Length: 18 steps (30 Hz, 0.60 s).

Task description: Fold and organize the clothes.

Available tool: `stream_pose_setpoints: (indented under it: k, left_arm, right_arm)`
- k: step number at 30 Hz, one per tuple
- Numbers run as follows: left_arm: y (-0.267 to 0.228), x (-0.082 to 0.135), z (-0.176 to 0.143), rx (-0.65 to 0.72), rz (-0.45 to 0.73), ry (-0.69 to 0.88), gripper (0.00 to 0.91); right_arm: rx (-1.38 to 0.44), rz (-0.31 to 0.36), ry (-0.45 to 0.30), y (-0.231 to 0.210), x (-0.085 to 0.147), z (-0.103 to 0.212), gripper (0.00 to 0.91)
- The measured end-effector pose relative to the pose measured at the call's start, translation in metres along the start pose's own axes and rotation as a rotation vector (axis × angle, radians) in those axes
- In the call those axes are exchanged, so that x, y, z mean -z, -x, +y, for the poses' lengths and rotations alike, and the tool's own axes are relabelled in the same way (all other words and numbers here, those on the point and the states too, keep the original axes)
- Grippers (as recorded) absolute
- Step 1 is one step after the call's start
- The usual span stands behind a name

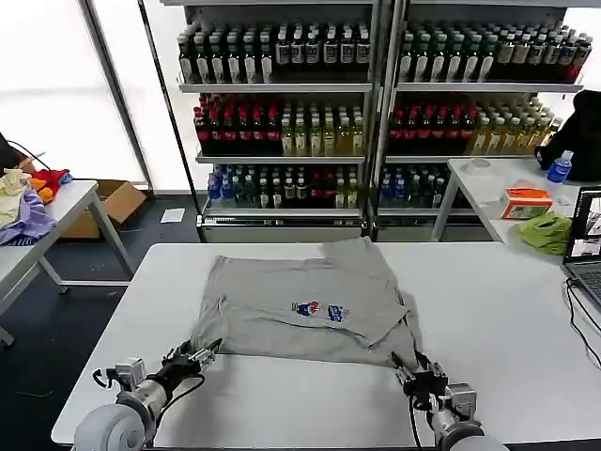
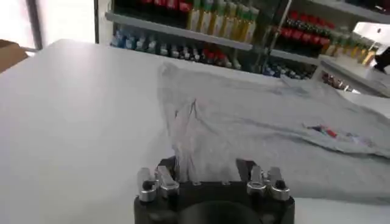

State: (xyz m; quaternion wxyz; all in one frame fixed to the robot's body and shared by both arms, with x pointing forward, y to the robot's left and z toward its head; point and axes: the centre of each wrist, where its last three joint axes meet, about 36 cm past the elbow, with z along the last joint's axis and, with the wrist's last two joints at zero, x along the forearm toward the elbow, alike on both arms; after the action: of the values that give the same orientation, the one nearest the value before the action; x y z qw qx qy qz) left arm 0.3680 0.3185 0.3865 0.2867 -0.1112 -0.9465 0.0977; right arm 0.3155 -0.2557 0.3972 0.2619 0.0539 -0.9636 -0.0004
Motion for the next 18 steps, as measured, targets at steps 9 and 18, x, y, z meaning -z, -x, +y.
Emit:
stream_pose_setpoints:
  k: [9, 18]
  left_arm:
    - [-0.003, -0.007, -0.003, 0.002, -0.005, -0.021, 0.01]
    - [-0.02, -0.018, -0.011, 0.018, -0.007, -0.054, 0.01]
  right_arm:
    - [0.028, 0.01, 0.004, -0.002, 0.002, -0.008, 0.0]
    - [0.076, 0.026, -0.036, -0.019, 0.006, -0.023, 0.0]
